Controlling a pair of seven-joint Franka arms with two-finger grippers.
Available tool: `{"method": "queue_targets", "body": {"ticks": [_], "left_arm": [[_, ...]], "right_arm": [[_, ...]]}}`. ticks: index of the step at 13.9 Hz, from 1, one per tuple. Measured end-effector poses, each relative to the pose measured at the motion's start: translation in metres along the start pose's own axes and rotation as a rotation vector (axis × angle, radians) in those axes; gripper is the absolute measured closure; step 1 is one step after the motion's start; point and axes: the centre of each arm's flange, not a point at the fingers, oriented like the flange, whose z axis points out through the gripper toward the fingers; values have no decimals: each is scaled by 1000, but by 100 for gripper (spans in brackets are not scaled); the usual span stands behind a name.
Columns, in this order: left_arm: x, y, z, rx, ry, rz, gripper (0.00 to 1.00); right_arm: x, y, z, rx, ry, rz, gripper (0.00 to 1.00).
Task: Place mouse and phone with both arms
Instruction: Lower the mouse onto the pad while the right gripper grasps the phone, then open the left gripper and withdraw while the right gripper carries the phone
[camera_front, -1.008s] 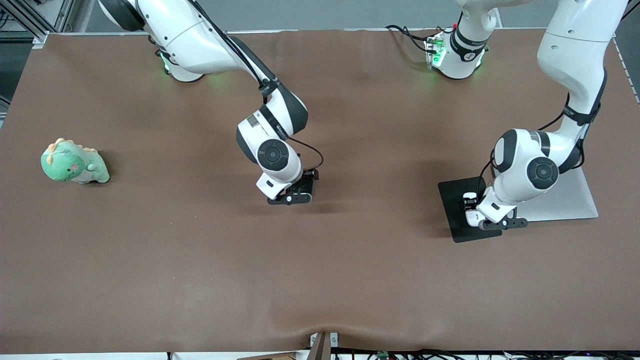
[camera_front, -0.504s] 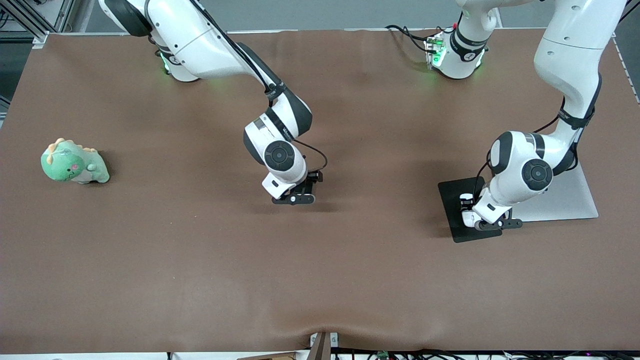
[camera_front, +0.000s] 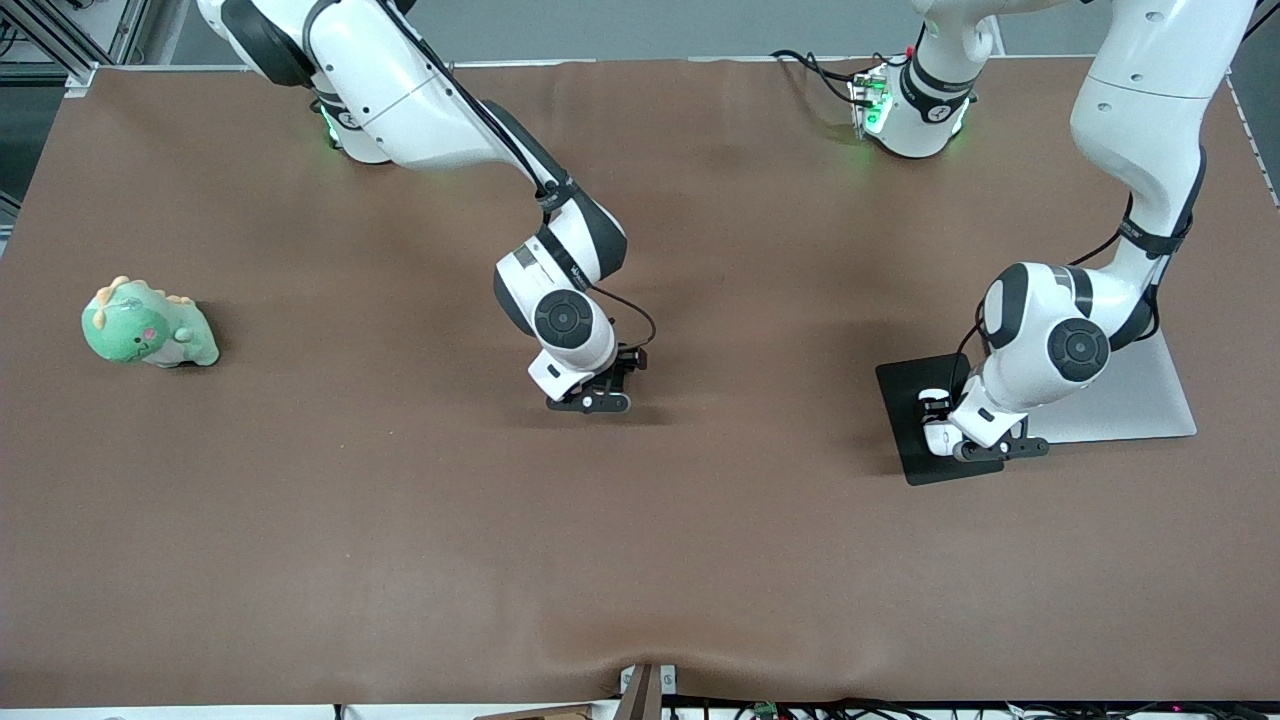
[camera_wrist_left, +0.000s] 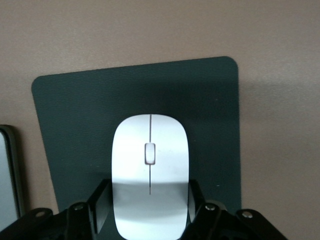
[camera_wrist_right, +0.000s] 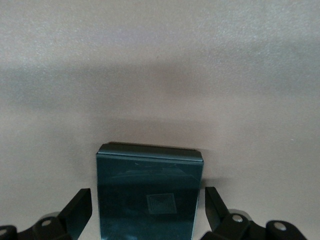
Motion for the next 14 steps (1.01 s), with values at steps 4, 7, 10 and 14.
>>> {"method": "queue_targets", "body": {"ticks": [4,7,10,14], "left_arm": [[0,-1,1,0,0,2,15],[3,3,-4,-4,14,7,0],[12,19,-34,-14,54,31,0],[17,35,-118,10,69,55,0]], "right_arm": [[-3,-3,2,-3,-1,0,19],[1,-6,-4,6,11,0,20],[9,-10,-28,-10,-2,1,20],[37,15,-62,-16,-8,110,20]]}}
